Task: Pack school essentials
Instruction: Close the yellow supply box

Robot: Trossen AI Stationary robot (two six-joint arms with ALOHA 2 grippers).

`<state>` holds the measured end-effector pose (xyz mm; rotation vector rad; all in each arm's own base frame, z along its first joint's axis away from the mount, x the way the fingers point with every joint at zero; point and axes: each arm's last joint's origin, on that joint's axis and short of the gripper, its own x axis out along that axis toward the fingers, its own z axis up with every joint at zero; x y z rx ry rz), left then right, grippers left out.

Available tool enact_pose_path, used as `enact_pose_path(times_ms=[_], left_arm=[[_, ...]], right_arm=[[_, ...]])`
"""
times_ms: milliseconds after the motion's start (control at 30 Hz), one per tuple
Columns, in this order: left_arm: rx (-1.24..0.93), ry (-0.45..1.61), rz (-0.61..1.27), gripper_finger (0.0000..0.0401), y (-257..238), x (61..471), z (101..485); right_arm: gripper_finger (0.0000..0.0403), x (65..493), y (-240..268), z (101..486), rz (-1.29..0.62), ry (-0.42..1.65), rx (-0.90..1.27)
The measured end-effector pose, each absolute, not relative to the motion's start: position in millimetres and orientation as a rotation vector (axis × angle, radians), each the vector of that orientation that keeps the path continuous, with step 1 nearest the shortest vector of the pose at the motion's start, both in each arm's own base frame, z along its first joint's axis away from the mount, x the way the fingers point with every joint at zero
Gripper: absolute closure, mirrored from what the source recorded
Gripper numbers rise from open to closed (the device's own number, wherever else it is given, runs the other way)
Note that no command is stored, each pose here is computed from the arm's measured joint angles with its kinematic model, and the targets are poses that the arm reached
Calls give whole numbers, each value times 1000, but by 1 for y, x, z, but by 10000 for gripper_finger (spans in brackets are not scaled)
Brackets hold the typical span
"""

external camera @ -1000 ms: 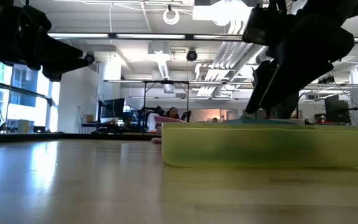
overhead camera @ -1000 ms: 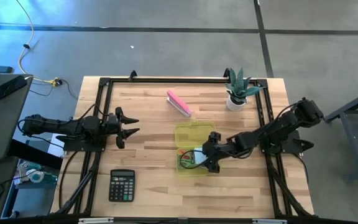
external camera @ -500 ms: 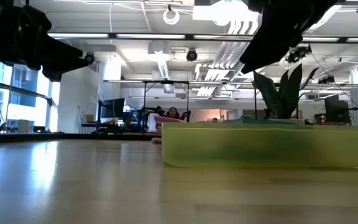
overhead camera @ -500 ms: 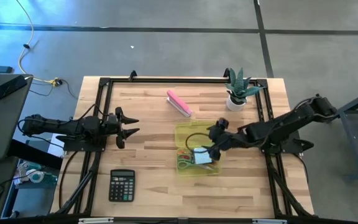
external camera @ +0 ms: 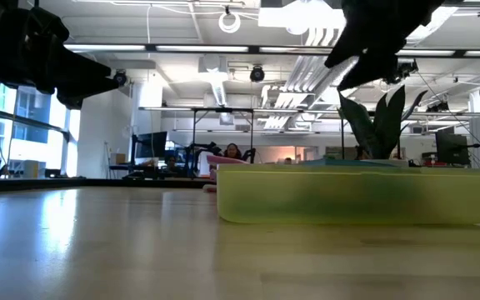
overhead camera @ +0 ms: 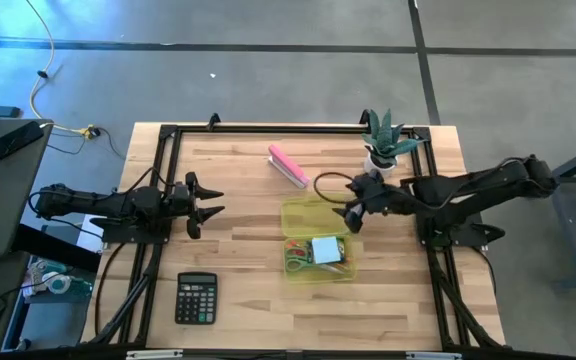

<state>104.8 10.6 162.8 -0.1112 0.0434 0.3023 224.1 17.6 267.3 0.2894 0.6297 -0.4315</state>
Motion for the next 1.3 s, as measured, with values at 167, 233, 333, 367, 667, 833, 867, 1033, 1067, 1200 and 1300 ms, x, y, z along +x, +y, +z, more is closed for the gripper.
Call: enact_pose_path(times_ms=[167, 233, 333, 367, 667, 833, 867, 1033, 1067, 1200, 1300], left_arm=[[-111, 43, 303, 213, 11, 105, 163], [-111, 44, 302, 213, 11, 105, 163], [-112, 43, 303, 213, 11, 105, 163], [-111, 44, 302, 213, 11, 105, 163], [-111, 43, 303, 213, 11, 105, 163], [-125, 34, 302, 213, 11, 105, 163], [-141, 32, 303, 213, 11, 105, 163], [-279, 12, 280, 213, 10, 105, 164], [-282, 7, 271, 213, 10, 105, 164], [-276, -50, 253, 213, 9, 105, 170], [-311, -82, 177, 213, 7, 106, 174]], right_arm=[[4, 214, 13, 259, -451, 764, 278], [4, 209, 14, 254, -479, 826, 273], [4, 204, 18, 244, -506, 857, 287], [4, 202, 20, 239, -502, 870, 287], [4, 190, 29, 189, -490, 884, 372], [4, 192, 29, 179, -469, 814, 403], [4, 192, 29, 178, -469, 796, 411], [4, 193, 27, 177, -543, 725, 449], [4, 193, 26, 177, -560, 716, 458], [4, 194, 21, 177, -607, 695, 490], [4, 195, 14, 177, -637, 683, 507]])
